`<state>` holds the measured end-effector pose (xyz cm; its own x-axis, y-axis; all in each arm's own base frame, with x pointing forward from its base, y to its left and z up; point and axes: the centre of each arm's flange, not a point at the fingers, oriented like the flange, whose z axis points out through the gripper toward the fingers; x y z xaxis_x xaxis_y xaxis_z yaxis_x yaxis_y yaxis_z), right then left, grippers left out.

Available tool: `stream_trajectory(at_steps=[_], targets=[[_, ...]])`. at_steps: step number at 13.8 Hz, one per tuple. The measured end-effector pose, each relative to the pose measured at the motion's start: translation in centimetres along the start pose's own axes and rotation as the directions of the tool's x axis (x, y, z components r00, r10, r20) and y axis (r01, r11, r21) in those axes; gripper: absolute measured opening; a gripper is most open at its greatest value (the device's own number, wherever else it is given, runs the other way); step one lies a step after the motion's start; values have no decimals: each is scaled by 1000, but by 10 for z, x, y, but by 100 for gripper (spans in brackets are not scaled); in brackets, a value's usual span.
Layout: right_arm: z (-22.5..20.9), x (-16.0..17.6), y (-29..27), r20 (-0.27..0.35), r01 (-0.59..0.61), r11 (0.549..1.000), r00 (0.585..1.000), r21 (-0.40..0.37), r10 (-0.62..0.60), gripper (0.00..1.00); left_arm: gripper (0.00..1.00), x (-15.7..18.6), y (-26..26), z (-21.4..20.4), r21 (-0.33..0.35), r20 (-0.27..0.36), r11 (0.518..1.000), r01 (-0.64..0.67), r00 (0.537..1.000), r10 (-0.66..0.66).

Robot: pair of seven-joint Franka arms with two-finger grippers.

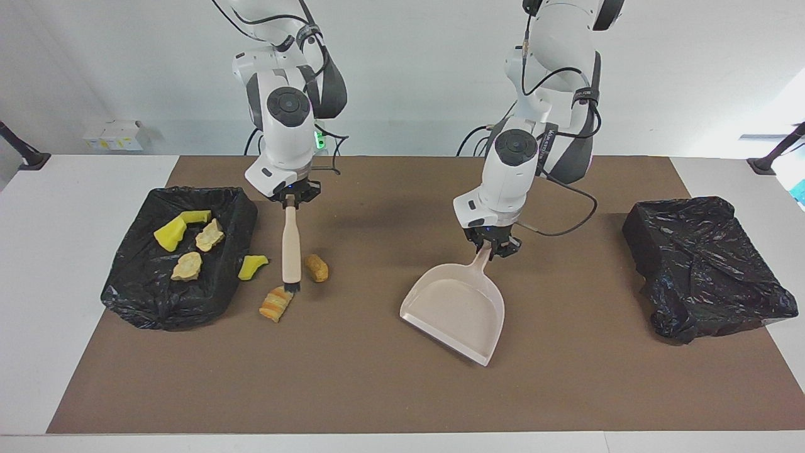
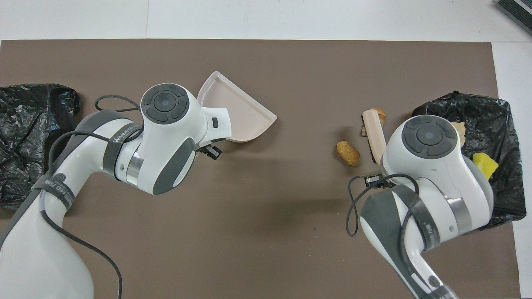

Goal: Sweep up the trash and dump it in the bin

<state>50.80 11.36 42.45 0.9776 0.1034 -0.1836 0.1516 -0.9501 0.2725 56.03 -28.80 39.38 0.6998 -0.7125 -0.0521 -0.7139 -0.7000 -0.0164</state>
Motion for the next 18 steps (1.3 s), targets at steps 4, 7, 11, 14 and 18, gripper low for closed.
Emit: stream_trajectory(at_steps=[4,7,11,14,18], targets=[[32,2,58,35,46,998,998,-46,-44,26,31,-19,-20,-11,-31,43,928,-372,927,373],[55,2,84,19,49,998,999,-46,-48,26,31,-33,-23,-10,-69,68,872,-485,870,489],[63,4,70,-2,77,996,997,-36,-77,26,31,-45,-9,1,-89,71,811,-578,809,584],[56,6,42,-16,90,995,996,32,-89,26,31,-55,-32,13,-64,42,773,-631,773,633],[43,12,25,-7,61,991,998,118,-60,26,31,-59,-37,19,-59,36,765,-642,764,644]])
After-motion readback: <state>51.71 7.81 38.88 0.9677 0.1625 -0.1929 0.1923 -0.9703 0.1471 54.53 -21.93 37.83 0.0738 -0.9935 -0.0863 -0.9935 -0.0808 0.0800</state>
